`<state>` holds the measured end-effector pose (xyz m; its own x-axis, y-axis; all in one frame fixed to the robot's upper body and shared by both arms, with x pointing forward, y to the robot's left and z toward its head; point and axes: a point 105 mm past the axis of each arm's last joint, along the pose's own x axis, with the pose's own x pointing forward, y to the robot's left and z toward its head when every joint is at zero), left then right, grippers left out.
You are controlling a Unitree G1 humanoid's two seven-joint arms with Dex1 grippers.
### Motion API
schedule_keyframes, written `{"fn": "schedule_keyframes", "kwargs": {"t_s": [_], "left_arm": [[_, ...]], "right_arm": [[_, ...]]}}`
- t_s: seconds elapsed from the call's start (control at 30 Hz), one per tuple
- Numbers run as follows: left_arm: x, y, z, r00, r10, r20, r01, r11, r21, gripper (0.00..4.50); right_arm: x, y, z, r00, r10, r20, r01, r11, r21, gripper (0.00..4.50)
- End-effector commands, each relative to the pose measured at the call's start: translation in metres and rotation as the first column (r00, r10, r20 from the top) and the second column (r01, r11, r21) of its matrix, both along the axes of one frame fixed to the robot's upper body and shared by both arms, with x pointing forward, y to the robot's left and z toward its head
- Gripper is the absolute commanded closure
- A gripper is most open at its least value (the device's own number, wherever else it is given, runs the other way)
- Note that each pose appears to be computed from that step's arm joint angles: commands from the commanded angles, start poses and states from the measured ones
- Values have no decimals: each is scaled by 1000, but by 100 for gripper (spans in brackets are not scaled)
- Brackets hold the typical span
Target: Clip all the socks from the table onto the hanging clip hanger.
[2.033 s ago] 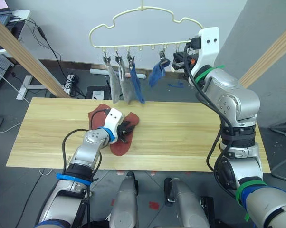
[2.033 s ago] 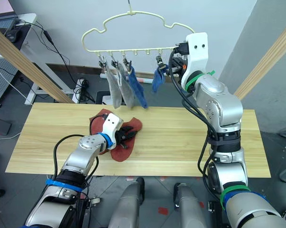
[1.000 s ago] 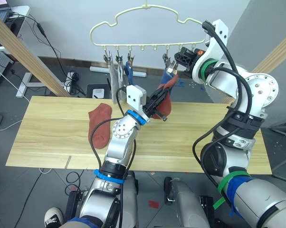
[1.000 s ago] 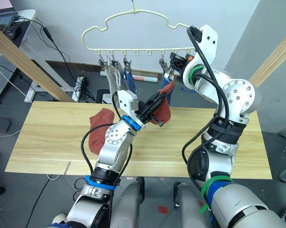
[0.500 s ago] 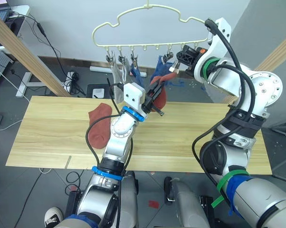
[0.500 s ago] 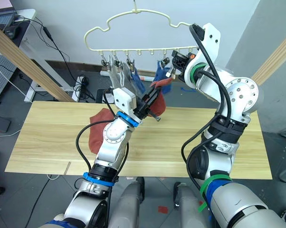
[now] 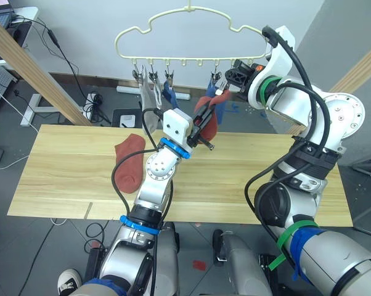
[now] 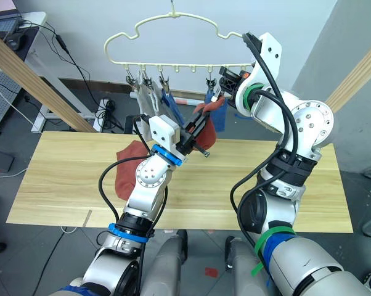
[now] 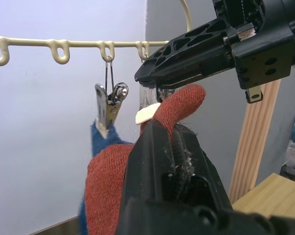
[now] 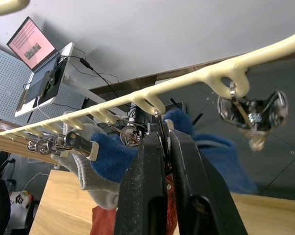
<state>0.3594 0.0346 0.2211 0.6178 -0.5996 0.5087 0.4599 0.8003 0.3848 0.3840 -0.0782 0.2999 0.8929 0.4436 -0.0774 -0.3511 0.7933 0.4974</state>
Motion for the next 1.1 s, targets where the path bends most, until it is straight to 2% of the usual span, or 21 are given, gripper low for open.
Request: {"fn": "schedule_keyframes", "kwargs": {"t_s": [0.03, 0.3, 0.5, 0.6, 0.7, 0.83, 0.93, 1.0, 1.07, 1.1], "left_arm": [[-4, -4, 8, 999, -10, 41, 10, 1000, -2, 450], [-1, -6, 3, 1000, -23, 14, 22, 999, 32, 450], [3, -8, -3, 1000, -29, -13, 29, 999, 46, 450], [7, -6, -7, 996, -49, -69, 51, 999, 17, 450], [12, 3, -18, 987, -54, -153, 55, 998, 1, 376], [16, 18, -29, 976, -20, -215, 26, 999, 26, 248], [12, 34, -37, 942, -56, -330, 51, 998, -25, 157], [7, 47, -40, 907, -44, -418, 21, 998, -61, 157], [6, 60, -40, 892, 30, -451, -58, 997, -48, 157], [4, 68, -38, 878, 46, -476, -85, 995, -59, 155]], "right_arm": [[2, -10, -10, 999, -27, -39, 27, 1000, 2, 325], [-11, 6, 7, 988, 144, 46, -145, 989, 14, 13], [-33, 9, 27, 941, 298, 161, -299, 954, -19, 4], [-45, 2, 27, 923, 320, 214, -319, 947, -41, 4], [-51, -10, 7, 937, 252, 242, -221, 964, -147, 0], [-56, -15, -15, 939, 180, 294, -112, 966, -233, 0], [-57, -20, -34, 927, 91, 363, 33, 946, -321, 0], [-55, -23, -40, 909, 11, 417, 144, 930, -338, 0], [-56, -22, -41, 882, -12, 471, 202, 912, -356, 0], [-56, -21, -38, 864, -42, 502, 234, 916, -326, 18]]}}
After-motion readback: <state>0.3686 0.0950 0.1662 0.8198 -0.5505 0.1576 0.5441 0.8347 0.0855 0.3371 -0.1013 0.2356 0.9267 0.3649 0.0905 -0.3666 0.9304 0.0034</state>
